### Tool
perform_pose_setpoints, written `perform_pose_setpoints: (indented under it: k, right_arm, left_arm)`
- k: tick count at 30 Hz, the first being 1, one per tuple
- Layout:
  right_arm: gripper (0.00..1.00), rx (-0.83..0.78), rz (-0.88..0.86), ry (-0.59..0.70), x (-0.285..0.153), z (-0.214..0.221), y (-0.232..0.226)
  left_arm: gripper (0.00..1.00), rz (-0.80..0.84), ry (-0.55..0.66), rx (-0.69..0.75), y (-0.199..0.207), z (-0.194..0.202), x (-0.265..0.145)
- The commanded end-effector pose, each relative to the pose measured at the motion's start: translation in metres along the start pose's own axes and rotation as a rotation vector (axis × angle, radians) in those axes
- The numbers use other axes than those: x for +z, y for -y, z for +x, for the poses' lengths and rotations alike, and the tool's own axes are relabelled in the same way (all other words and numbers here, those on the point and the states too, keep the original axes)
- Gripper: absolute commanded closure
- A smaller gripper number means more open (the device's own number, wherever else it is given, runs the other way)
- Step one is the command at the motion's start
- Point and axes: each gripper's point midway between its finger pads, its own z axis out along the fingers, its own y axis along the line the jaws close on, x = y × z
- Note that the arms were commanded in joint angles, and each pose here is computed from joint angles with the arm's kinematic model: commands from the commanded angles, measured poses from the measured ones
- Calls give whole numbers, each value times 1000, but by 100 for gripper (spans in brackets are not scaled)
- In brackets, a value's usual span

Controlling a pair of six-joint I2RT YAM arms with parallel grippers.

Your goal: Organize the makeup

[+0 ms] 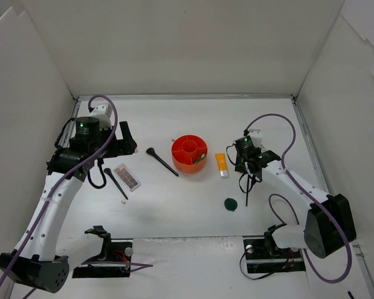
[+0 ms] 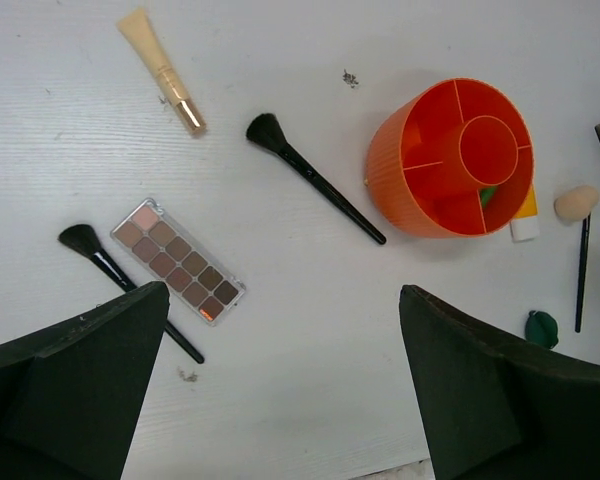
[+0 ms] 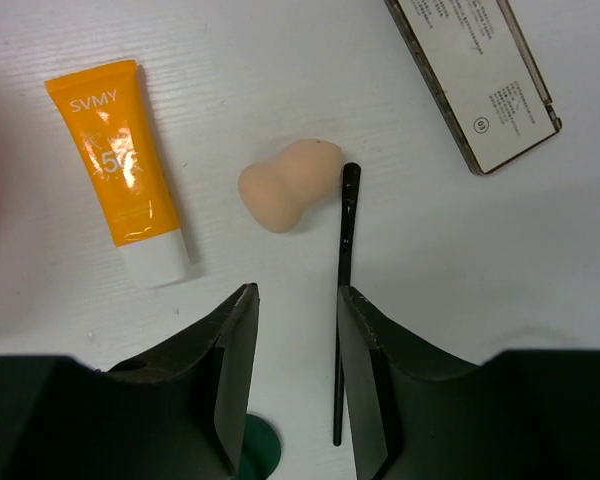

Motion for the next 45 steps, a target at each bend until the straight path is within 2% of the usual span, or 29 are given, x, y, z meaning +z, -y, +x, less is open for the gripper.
perform_pose_setpoints:
  k: [1,9,13,20,21,24,26,32,36,45]
  right_arm:
    - [66,-7,-36,-2,10,-16,-10]
    - [68,-16,-51,-58,36,-21,-19]
    - [70,-21,-42,-86,48,-18,-20]
    - [73,-18,-29,-133,65,-8,-21]
    - [75,-16,-26,-137,67,-7,-20]
    - [98,-12,-21,-141,70,-6,-18]
    - [100,-12,-25,-137,68,-7,-18]
    - [100,8,-177,-53,31,-34,-37]
    - [100,15,-325,43,-12,-61,-61]
    - [100,21,-665,92,-81,-95,-119]
  left_arm:
    - [6,21,37,77,-4,-11,-17]
    - [6,10,29,88,-20,4,-4]
    - [6,36,-16,69,-23,15,6]
    - [4,34,-17,69,-27,17,6]
    - [4,33,-16,68,-27,17,6]
    - [4,32,-18,67,-27,18,6]
    - [3,29,-19,67,-28,19,6]
    - [3,31,-23,67,-28,19,8]
    - [2,32,-23,65,-27,19,8]
    - [1,39,-29,64,-27,21,9]
